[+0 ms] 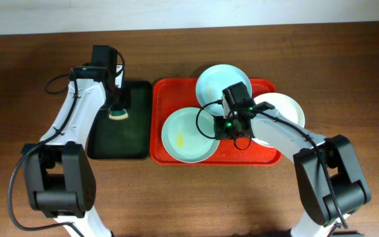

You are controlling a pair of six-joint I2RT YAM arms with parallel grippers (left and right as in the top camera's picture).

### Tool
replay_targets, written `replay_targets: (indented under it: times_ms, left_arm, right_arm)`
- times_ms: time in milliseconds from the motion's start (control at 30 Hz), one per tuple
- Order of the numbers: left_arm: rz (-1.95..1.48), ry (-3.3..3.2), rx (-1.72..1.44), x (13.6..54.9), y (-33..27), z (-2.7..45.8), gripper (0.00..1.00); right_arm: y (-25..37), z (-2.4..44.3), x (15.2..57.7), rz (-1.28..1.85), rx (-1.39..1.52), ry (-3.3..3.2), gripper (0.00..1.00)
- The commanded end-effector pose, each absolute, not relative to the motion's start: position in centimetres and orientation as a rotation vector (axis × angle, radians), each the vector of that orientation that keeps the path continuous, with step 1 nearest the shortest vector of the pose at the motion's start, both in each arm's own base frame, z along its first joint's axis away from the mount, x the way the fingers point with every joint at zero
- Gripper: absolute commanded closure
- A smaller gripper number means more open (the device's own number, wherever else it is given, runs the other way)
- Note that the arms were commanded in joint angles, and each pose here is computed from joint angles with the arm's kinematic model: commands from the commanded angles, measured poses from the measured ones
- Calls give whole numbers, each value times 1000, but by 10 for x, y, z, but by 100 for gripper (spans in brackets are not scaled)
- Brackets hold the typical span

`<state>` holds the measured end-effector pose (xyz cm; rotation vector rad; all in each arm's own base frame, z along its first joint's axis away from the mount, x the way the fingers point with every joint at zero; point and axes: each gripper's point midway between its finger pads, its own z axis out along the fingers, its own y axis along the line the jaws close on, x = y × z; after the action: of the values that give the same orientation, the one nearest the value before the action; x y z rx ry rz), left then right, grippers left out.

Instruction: Clean dirty plates on tray and stack at the side

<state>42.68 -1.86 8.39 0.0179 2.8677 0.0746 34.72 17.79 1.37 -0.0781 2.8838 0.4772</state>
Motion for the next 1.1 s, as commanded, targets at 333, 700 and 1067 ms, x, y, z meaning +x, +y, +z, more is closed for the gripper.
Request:
replay_targets:
  times_ms: [333,700,1067]
  left_arm:
    - [98,2858,-10,426,-14,86,100]
    - [93,2858,-8,426,-15,86,100]
    - [-70,2860,32,426,-35,86,100]
  right_arm:
    - [180,4,336,514,331,2944,96]
    - [180,4,336,512,329,2944,96]
    - [180,4,336,496,74,2936,90]
